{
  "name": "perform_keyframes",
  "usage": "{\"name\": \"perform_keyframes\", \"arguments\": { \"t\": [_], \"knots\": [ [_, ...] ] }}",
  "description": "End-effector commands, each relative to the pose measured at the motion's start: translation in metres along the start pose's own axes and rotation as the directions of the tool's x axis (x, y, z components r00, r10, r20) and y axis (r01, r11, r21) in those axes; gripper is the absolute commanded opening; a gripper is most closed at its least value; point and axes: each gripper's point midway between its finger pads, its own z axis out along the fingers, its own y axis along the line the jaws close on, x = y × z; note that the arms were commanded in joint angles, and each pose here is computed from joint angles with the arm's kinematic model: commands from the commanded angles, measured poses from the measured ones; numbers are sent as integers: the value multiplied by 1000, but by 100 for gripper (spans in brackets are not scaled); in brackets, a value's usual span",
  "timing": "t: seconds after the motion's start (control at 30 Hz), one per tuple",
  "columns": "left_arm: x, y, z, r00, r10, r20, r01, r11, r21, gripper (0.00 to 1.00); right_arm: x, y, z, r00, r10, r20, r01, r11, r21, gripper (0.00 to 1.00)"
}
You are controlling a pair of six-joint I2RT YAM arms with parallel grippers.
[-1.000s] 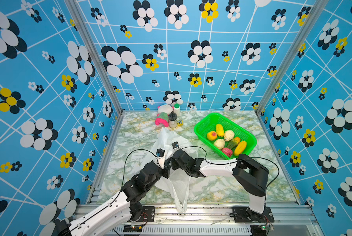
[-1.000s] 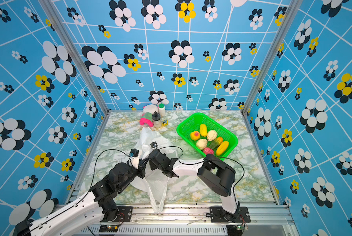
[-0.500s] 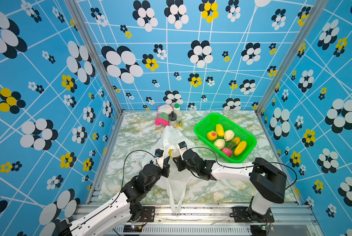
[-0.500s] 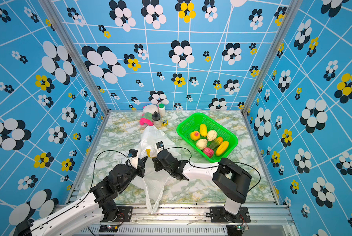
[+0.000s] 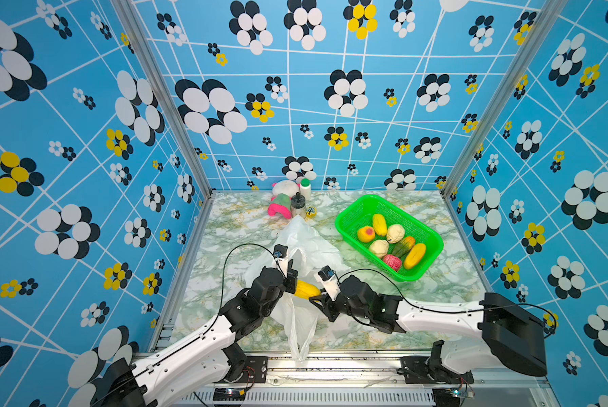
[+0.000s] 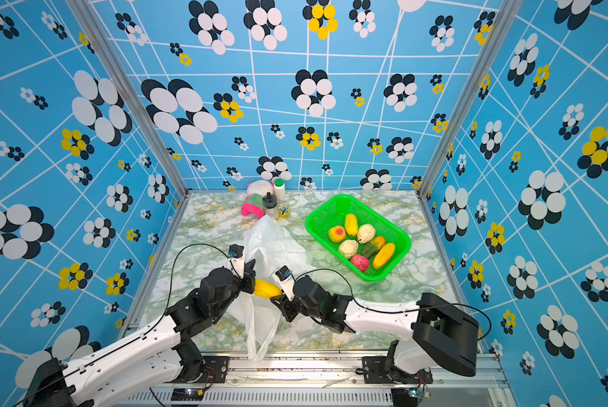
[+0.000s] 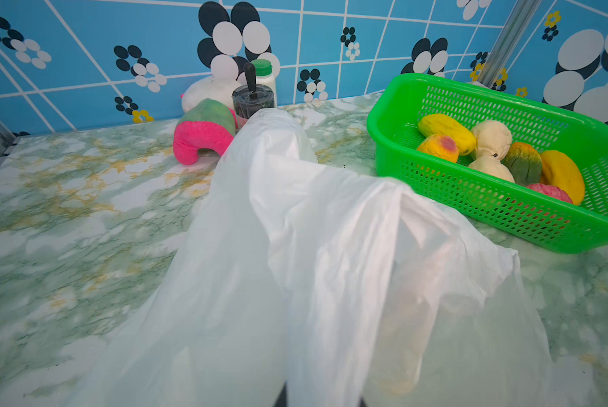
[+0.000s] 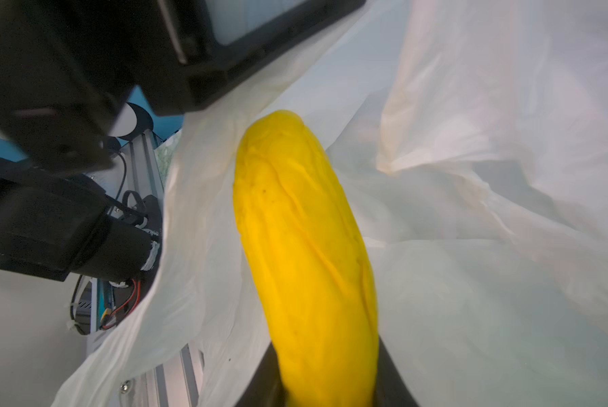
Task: Untie the knot of the plastic bag and take out the fruit
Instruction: Pick up the fruit from the plastic bag, then place the fruit in the basket, then place the plastic bag at the middle-left of the table.
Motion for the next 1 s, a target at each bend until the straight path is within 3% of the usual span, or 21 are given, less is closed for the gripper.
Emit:
{"name": "perform_keyframes", "arguments": {
  "t": [0.0, 0.17, 0.3, 0.4, 0.57, 0.77, 0.87, 0.97],
  "knots": [
    [-17, 5, 1, 998, -54, 20, 55, 998, -14, 0, -29, -32, -33, 986, -41, 163, 11, 983, 181, 19],
    [-30, 31, 7, 991, -137, 5, 137, 983, -120, 0, -51, -89, -93, 948, -35, 316, -109, 898, 427, 21],
    [-52, 54, 12, 975, -221, 31, 223, 959, -176, 0, -67, -139, -135, 891, 39, 452, -290, 816, 500, 21],
    [-77, 60, 16, 961, -271, 59, 277, 949, -153, 0, -75, -178, -154, 871, 69, 487, -376, 731, 570, 21],
    [-117, 73, 23, 954, -286, 89, 298, 937, -181, 0, -71, -255, -151, 846, 264, 463, -521, 592, 615, 18],
    [-145, 86, 43, 942, -317, 110, 332, 928, -172, 0, -34, -336, -138, 822, 398, 407, -557, 416, 719, 18],
    [-148, 87, 58, 937, -335, 95, 347, 925, -156, 0, -10, -361, -136, 787, 463, 408, -585, 350, 731, 18],
    [-147, 84, 73, 938, -339, 76, 346, 927, -146, 0, 6, -369, -139, 783, 483, 392, -569, 299, 766, 20]
  ]
}}
